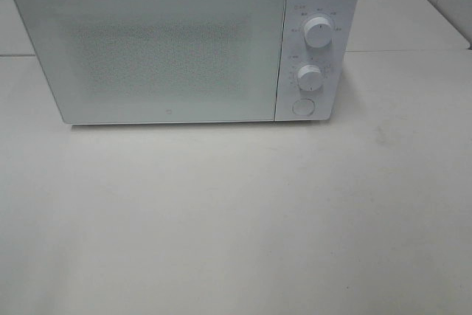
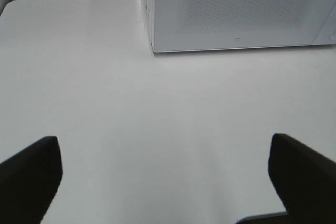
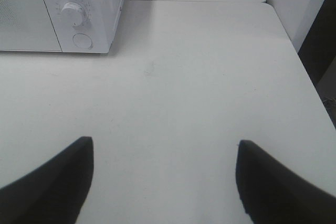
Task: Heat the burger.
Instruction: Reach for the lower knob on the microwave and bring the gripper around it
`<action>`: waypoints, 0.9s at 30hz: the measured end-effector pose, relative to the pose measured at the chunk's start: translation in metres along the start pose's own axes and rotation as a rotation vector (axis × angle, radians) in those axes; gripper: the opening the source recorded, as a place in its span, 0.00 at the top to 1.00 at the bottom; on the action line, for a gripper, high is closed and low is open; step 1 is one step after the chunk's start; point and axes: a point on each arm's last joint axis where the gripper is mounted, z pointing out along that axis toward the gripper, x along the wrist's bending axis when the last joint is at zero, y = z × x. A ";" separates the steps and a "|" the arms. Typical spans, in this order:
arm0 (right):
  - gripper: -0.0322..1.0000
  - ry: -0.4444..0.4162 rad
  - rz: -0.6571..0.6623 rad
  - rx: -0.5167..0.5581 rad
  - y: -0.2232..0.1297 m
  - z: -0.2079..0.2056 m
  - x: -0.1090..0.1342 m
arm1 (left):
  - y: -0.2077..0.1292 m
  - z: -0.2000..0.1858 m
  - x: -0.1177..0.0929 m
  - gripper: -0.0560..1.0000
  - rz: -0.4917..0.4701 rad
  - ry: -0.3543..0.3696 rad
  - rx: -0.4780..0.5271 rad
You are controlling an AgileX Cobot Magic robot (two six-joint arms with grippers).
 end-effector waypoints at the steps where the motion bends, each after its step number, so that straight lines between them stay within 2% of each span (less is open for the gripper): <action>1: 0.26 0.000 0.000 0.000 0.000 0.000 0.000 | 0.000 0.000 0.000 0.01 0.000 0.000 -0.001; 27: 0.26 0.000 0.000 0.000 0.000 0.000 0.000 | 0.000 0.000 0.000 0.01 0.000 0.000 -0.002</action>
